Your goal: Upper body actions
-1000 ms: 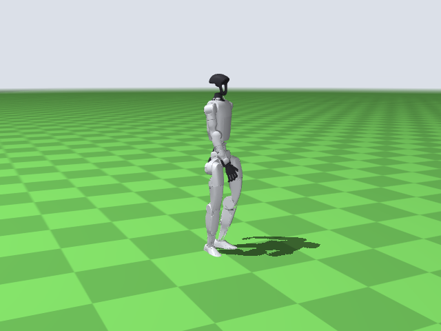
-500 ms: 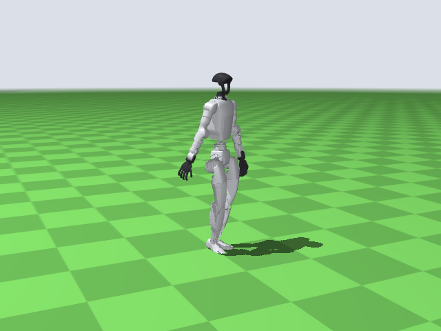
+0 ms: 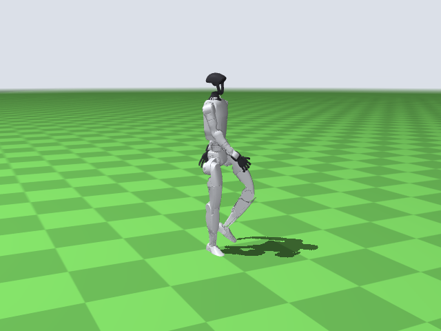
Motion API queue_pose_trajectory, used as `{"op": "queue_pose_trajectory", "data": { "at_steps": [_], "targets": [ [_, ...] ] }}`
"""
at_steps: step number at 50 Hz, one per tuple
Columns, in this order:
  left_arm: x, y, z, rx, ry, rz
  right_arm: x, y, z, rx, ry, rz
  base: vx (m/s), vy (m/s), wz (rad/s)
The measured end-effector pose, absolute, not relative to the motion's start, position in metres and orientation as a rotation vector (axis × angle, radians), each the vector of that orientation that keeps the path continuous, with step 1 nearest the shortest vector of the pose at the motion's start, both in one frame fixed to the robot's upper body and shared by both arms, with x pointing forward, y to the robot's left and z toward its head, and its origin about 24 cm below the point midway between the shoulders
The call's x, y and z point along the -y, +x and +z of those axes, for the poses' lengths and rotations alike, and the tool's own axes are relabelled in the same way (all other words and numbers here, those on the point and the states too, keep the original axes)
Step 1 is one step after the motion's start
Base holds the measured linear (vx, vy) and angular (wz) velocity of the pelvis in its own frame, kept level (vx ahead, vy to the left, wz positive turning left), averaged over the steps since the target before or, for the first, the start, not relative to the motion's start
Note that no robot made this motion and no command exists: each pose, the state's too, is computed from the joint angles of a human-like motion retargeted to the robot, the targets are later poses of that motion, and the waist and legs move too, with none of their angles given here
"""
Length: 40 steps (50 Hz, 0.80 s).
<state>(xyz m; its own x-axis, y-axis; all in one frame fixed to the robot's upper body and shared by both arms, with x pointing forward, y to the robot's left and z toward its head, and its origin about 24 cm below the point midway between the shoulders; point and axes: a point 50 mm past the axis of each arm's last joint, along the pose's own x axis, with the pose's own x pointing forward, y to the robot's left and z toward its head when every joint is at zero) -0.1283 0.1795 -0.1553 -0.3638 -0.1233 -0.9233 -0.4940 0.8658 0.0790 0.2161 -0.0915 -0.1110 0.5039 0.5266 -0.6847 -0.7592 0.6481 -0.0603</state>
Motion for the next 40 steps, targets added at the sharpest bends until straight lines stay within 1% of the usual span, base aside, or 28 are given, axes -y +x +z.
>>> {"op": "queue_pose_trajectory", "data": {
  "at_steps": [4, 7, 9, 11, 15, 18, 20, 22, 25, 27, 30, 33, 35, 38, 40],
  "targets": [
    [-0.179, -0.083, -0.168, -1.845, -0.328, 0.211, 0.122, 0.144, -0.152, -0.93, -0.438, 0.76, 0.25, 0.12, 0.25],
    [-0.174, -0.036, -0.176, -1.746, -0.209, 0.06, 0.157, 0.071, -0.175, -1.194, -0.465, 0.594, 0.27, 0.18, 0.49],
    [-0.165, 0.014, -0.178, -1.629, -0.161, -0.058, 0.183, 0.029, -0.179, -1.373, -0.443, 0.433, -0.09, 0.16, 0.65],
    [-0.157, 0.078, -0.173, -1.46, -0.107, -0.152, 0.204, -0.002, -0.178, -1.517, -0.378, 0.255, -0.35, 0.04, -0.13],
    [-0.141, 0.191, -0.139, -1.102, 0.0, -0.325, 0.237, -0.071, -0.163, -1.748, -0.221, -0.112, -0.21, 0.11, 0.5],
    [-0.135, 0.231, -0.117, -0.927, 0.111, -0.361, 0.252, -0.122, -0.146, -1.909, -0.189, -0.325, 0.03, 0.03, 0.27],
    [-0.129, 0.241, -0.11, -0.829, 0.198, -0.346, 0.255, -0.153, -0.133, -1.977, -0.213, -0.47, 0.2, -0.05, -0.27],
    [-0.135, 0.249, -0.104, -0.747, 0.29, -0.319, 0.255, -0.168, -0.126, -1.983, -0.249, -0.568, 0.12, -0.08, -0.51],
    [-0.149, 0.243, -0.107, -0.746, 0.402, -0.311, 0.251, -0.172, -0.125, -1.984, -0.256, -0.572, 0.02, -0.07, -0.43],
    [-0.155, 0.22, -0.122, -0.839, 0.42, -0.333, 0.246, -0.167, -0.129, -1.996, -0.229, -0.492, 0.03, -0.02, -0.57],
    [-0.161, 0.165, -0.15, -1.04, 0.353, -0.351, 0.24, -0.144, -0.141, -1.959, -0.207, -0.353, 0.09, -0.01, -0.32],
    [-0.175, 0.087, -0.173, -1.293, 0.207, -0.272, 0.23, -0.102, -0.157, -1.882, -0.232, -0.16, 0.09, -0.04, -0.21],
    [-0.184, 0.031, -0.179, -1.476, 0.09, -0.171, 0.222, -0.068, -0.166, -1.82, -0.269, 0.002, 0.02, -0.02, -0.86],
    [-0.195, -0.019, -0.176, -1.668, -0.055, 0.053, 0.196, 0.032, -0.176, -1.577, -0.294, 0.261, -0.48, -0.24, -0.77],
    [-0.199, -0.047, -0.173, -1.737, -0.154, 0.251, 0.173, 0.105, -0.169, -1.342, -0.325, 0.405, -0.35, -0.22, -0.27]
  ]
}}
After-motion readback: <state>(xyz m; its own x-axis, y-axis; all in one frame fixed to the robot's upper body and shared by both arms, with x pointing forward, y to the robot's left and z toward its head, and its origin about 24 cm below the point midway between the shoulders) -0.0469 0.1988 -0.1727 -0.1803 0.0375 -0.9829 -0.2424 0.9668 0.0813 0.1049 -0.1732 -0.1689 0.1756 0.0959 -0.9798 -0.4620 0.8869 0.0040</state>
